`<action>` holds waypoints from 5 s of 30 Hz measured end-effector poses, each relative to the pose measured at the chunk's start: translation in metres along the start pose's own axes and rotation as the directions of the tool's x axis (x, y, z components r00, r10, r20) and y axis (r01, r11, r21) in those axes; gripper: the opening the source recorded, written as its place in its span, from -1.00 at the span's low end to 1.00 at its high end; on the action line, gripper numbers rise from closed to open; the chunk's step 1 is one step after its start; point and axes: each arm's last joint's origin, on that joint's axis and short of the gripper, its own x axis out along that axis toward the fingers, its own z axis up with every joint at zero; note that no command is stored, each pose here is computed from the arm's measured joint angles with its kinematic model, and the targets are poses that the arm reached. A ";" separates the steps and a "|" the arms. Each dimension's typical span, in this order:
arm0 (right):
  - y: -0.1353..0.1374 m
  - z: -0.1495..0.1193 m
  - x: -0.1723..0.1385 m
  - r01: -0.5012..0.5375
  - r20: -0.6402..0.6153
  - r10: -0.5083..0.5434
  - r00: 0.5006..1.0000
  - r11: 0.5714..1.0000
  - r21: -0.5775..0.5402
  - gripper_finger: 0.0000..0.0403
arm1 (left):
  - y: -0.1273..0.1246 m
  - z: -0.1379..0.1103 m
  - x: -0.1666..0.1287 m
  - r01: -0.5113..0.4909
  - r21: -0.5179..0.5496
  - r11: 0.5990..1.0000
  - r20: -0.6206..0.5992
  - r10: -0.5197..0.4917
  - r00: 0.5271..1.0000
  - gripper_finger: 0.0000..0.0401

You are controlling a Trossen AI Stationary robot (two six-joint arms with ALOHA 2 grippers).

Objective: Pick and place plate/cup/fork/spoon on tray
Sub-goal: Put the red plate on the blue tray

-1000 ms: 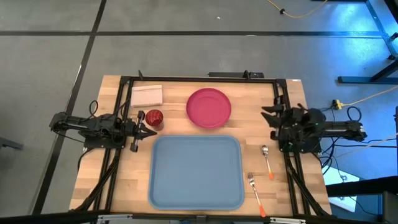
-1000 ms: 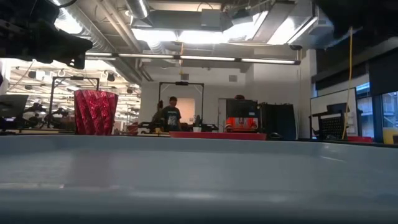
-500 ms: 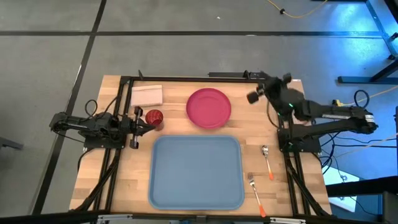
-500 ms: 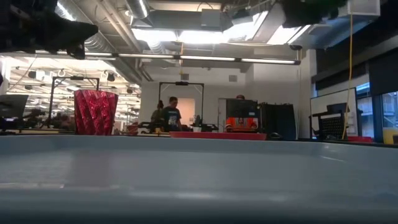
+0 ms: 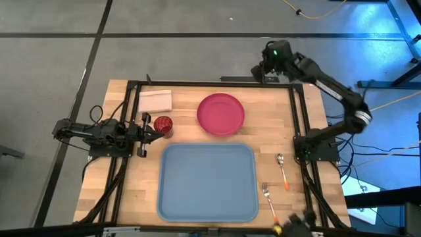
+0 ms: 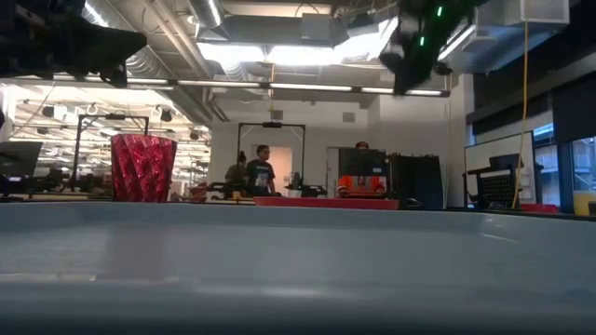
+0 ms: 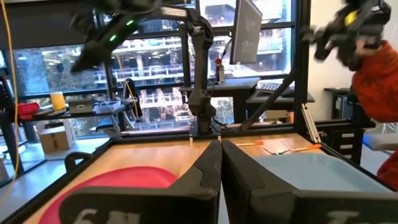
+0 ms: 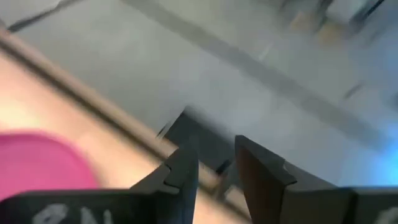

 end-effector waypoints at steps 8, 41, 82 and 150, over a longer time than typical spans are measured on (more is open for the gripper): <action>-0.010 -0.031 0.087 -0.095 -0.333 0.141 0.932 0.984 0.150 -0.46 | 0.000 0.000 0.000 0.000 0.000 1.000 0.000 0.000 1.000 -1.00; 0.091 -0.083 0.158 -0.261 -0.574 0.257 0.777 0.962 0.076 -0.46 | 0.001 0.000 0.000 -0.050 0.001 0.999 -0.004 0.050 0.999 -1.00; 0.125 -0.081 0.157 -0.350 -0.518 0.318 0.794 0.936 0.038 -0.93 | 0.002 0.000 0.000 -0.052 0.001 0.999 -0.004 0.052 0.999 -1.00; 0.340 -0.119 -0.024 -0.808 -0.530 0.610 0.589 0.449 -0.381 -0.87 | 0.001 -0.001 0.000 -0.052 0.002 0.999 -0.009 0.052 0.999 -1.00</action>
